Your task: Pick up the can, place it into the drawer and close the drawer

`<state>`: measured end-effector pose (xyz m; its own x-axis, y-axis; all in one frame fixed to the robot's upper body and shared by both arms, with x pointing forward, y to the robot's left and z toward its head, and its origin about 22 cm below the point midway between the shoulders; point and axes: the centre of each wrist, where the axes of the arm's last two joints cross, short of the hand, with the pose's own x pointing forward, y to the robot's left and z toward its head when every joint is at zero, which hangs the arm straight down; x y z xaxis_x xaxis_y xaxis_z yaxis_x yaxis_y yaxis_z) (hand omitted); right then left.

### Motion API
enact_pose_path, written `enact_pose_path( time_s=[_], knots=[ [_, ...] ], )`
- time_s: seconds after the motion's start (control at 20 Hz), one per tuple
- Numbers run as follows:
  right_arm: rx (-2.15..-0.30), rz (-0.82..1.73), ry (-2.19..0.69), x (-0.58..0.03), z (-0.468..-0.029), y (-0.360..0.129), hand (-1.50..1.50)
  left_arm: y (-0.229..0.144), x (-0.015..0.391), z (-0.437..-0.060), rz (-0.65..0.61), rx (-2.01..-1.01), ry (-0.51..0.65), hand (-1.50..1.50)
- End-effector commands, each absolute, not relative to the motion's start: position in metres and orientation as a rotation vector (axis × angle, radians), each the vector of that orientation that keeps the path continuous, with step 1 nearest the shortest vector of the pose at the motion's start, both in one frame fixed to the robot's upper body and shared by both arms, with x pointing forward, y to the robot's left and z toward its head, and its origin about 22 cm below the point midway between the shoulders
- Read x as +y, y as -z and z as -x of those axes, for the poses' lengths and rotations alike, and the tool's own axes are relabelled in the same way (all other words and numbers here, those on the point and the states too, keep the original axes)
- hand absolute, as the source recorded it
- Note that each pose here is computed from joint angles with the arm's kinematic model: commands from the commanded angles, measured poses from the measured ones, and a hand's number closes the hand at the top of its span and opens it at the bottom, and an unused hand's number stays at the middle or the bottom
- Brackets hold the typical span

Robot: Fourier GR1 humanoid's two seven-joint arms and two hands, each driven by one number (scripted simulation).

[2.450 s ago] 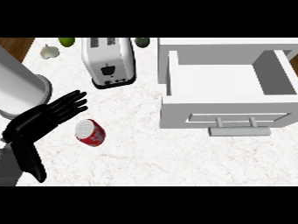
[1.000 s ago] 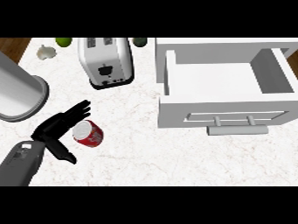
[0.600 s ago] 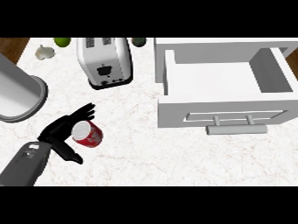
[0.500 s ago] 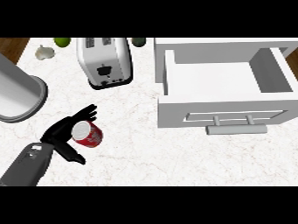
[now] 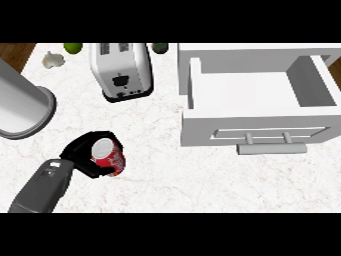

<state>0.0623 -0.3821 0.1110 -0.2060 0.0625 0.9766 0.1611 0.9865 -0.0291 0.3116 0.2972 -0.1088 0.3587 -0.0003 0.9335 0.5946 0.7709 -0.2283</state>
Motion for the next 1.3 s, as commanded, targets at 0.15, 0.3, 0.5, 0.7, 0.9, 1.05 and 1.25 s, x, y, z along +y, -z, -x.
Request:
enact_pose_path(
  time_s=[0.15,0.3,0.5,0.7,0.9,1.05,1.25],
  knots=[
    [-1.796,0.153,0.116,-0.372,-0.060,-0.120,-1.50,0.094,0.272,-0.331,0.896,-1.210,0.438,1.50],
    [-1.770,0.150,0.137,-0.382,-0.065,-0.103,-1.50,0.089,0.271,-0.332,0.932,-1.234,0.464,1.50],
    [-1.772,0.208,0.123,-0.374,-0.057,-0.114,-1.50,0.108,0.253,-0.320,0.526,-1.428,-0.022,1.50],
    [-1.752,0.195,0.112,-0.369,-0.050,-0.123,-1.50,0.104,0.259,-0.320,0.321,-1.538,-0.303,1.50],
    [-1.790,0.217,0.147,-0.375,-0.050,-0.121,-1.50,0.069,0.237,-0.342,0.303,-1.572,-0.292,1.50],
    [-1.760,0.198,0.156,-0.369,-0.048,-0.114,-1.50,0.033,0.216,-0.357,0.277,-1.648,-0.268,1.50],
    [-1.765,0.199,0.137,-0.374,-0.043,-0.126,-1.50,-0.007,0.208,-0.357,0.261,-1.662,-0.211,1.50]
  ],
)
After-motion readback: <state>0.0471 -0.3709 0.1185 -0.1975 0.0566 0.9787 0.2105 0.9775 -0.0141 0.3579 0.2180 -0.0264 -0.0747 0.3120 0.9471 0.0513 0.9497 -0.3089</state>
